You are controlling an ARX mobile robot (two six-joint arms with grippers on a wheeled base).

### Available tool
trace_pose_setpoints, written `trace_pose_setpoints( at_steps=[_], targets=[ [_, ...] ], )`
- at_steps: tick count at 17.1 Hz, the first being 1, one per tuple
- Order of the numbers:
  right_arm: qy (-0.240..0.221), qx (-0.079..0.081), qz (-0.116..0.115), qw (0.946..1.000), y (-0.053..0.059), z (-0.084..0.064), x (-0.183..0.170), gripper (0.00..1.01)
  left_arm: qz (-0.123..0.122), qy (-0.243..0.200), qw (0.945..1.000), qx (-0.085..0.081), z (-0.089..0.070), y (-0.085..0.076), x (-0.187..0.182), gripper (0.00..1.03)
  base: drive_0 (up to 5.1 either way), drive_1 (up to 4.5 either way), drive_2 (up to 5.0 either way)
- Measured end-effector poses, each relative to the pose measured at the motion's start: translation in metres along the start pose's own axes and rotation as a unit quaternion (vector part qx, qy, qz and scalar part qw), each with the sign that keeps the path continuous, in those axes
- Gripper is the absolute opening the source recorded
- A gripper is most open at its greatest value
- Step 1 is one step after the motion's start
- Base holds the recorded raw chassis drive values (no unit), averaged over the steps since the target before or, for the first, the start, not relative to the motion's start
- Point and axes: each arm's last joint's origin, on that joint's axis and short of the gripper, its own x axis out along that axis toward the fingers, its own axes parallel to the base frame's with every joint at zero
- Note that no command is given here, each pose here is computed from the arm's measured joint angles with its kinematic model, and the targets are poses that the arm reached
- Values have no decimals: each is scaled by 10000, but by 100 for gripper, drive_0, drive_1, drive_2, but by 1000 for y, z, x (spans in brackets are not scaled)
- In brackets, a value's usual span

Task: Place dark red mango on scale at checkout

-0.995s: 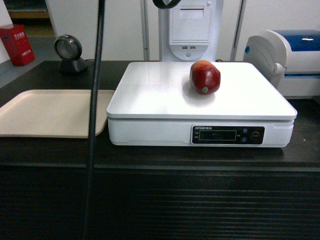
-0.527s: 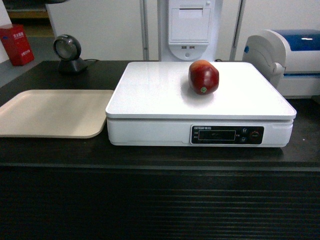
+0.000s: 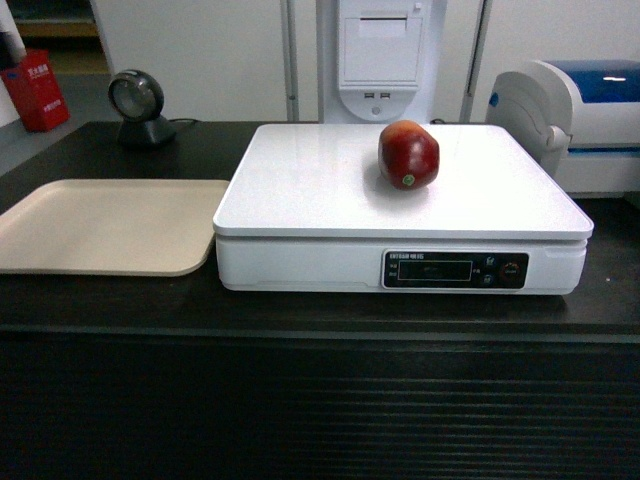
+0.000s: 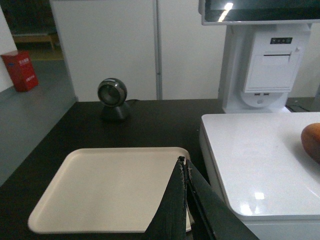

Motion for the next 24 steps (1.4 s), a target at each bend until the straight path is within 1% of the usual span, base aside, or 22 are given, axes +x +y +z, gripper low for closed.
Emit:
trace_pose_setpoints(
  at_steps=[1, 2, 3, 4, 5, 7, 8, 9, 10, 11, 16, 24],
  targets=[
    [0, 0, 0, 10000, 0, 0, 0, 98, 27, 56, 10000, 3, -18, 16, -27, 2, 0, 0, 0],
    [2, 0, 0, 10000, 0, 0, 0, 98, 13, 43, 10000, 0, -29, 26, -49, 2, 0, 0, 0],
    [0, 0, 0, 10000, 0, 0, 0, 98, 13, 76, 10000, 2, -38, 33, -67, 2, 0, 0, 0],
    [0, 0, 0, 10000, 0, 0, 0, 98, -71, 66, 10000, 1, -40, 40, -72, 2, 0, 0, 0],
    [2, 0, -2, 10000, 0, 0, 0, 98, 101, 61, 9999, -4, -42, 45, -78, 2, 0, 0, 0],
    [0, 0, 0, 10000, 0, 0, 0, 98, -13, 68, 10000, -2, -46, 44, -86, 2, 0, 0, 0],
    [-2, 0, 0, 10000, 0, 0, 0, 98, -13, 93, 10000, -2, -47, 44, -89, 2, 0, 0, 0],
    [2, 0, 0, 10000, 0, 0, 0, 98, -13, -22, 10000, -2, -49, 44, -92, 2, 0, 0, 0],
    [0, 0, 0, 10000, 0, 0, 0, 98, -13, -14, 10000, -2, -54, 44, -95, 2, 0, 0, 0],
    [-2, 0, 0, 10000, 0, 0, 0, 98, -12, 148, 9999, -2, -58, 44, -98, 2, 0, 0, 0],
    [0, 0, 0, 10000, 0, 0, 0, 98, -11, 5, 10000, -2, -54, 44, -103, 2, 0, 0, 0],
    [0, 0, 0, 10000, 0, 0, 0, 98, -11, -35, 10000, -2, -52, 44, -115, 2, 0, 0, 0]
  ],
)
